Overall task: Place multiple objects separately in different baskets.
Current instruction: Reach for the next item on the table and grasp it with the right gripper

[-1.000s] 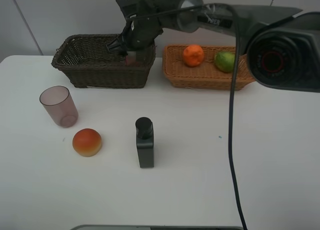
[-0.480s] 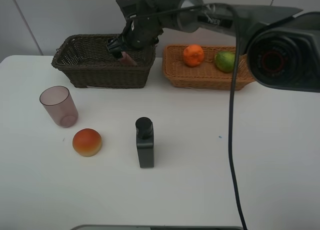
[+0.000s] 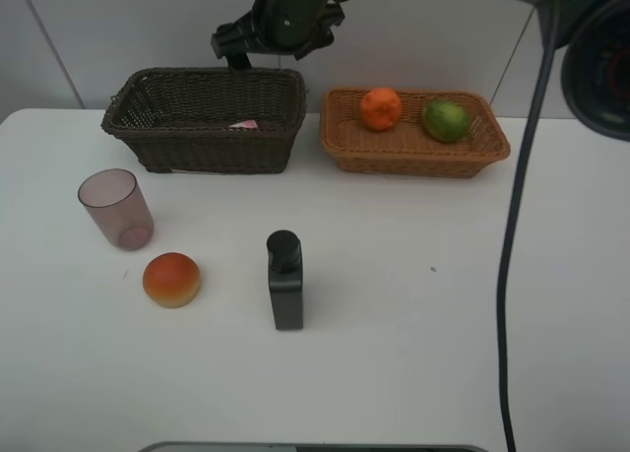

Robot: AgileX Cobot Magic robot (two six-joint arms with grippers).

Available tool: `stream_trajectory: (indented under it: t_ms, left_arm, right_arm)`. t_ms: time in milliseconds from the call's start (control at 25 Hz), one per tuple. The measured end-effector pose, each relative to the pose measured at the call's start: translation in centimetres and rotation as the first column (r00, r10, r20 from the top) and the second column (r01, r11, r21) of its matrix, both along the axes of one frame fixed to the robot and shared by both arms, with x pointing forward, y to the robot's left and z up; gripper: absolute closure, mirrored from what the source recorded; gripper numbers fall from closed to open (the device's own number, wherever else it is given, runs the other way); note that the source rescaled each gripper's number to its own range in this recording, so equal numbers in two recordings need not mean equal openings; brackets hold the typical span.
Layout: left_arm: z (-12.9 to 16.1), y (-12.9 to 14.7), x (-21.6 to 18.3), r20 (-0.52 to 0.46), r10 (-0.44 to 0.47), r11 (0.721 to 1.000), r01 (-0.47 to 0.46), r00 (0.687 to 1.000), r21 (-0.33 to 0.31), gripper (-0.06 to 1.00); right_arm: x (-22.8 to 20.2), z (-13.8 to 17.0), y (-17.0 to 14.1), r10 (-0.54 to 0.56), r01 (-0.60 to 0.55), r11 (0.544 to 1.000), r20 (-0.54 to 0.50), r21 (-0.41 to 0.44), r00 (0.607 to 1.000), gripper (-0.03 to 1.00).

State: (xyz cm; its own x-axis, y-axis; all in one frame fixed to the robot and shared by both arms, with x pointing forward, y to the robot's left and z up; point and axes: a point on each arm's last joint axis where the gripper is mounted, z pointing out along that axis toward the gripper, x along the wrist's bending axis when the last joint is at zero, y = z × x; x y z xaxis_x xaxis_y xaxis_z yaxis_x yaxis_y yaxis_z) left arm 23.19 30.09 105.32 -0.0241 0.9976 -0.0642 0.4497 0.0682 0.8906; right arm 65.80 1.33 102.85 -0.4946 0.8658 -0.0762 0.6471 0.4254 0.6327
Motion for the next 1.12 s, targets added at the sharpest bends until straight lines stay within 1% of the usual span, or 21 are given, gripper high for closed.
stream_trajectory:
  t_ms: [120, 240, 320, 440, 600, 760, 880, 1000, 1120]
  left_arm:
    - [0.0, 0.0, 0.0, 0.0, 0.0, 1.0, 0.0, 1.0, 0.0, -0.03]
    - [0.0, 0.0, 0.0, 0.0, 0.0, 1.0, 0.0, 1.0, 0.0, -0.03]
    - [0.0, 0.0, 0.0, 0.0, 0.0, 1.0, 0.0, 1.0, 0.0, -0.03]
    - [0.0, 0.0, 0.0, 0.0, 0.0, 1.0, 0.0, 1.0, 0.0, -0.03]
    - [0.0, 0.0, 0.0, 0.0, 0.0, 1.0, 0.0, 1.0, 0.0, -0.03]
    - [0.0, 0.0, 0.0, 0.0, 0.0, 1.0, 0.0, 1.0, 0.0, -0.03]
    - [0.0, 0.0, 0.0, 0.0, 0.0, 1.0, 0.0, 1.0, 0.0, -0.03]
    - [0.0, 0.0, 0.0, 0.0, 0.0, 1.0, 0.0, 1.0, 0.0, -0.03]
    - [0.0, 0.0, 0.0, 0.0, 0.0, 1.0, 0.0, 1.0, 0.0, -0.03]
  right_arm:
    - [-1.1, 0.7, -1.0, -0.033, 0.026, 0.997, -0.092, -0.074, 0.995, 0.09]
    - [-2.3, 1.0, -1.9, -0.07, 0.04, 0.987, -0.19, -0.157, 0.979, 0.09]
    - [-2.6, 1.3, -2.1, -0.077, 0.041, 0.984, -0.207, -0.172, 0.975, 0.09]
    - [-3.3, 1.9, -2.4, -0.074, 0.037, 0.985, -0.219, -0.168, 0.973, 0.09]
    - [-5.5, 2.6, -3.2, -0.067, 0.018, 0.981, -0.251, -0.191, 0.966, 0.09]
    - [-7.8, 2.3, -4.9, -0.128, 0.07, 0.977, -0.29, -0.202, 0.948, 0.09]
    - [-10.0, 2.0, -6.0, -0.161, 0.106, 0.976, -0.303, -0.19, 0.939, 0.09]
    - [-12.5, 1.9, -6.2, -0.178, 0.132, 0.978, -0.317, -0.161, 0.932, 0.09]
    - [-14.4, 1.8, -6.0, -0.195, 0.152, 0.977, -0.33, -0.15, 0.924, 0.09]
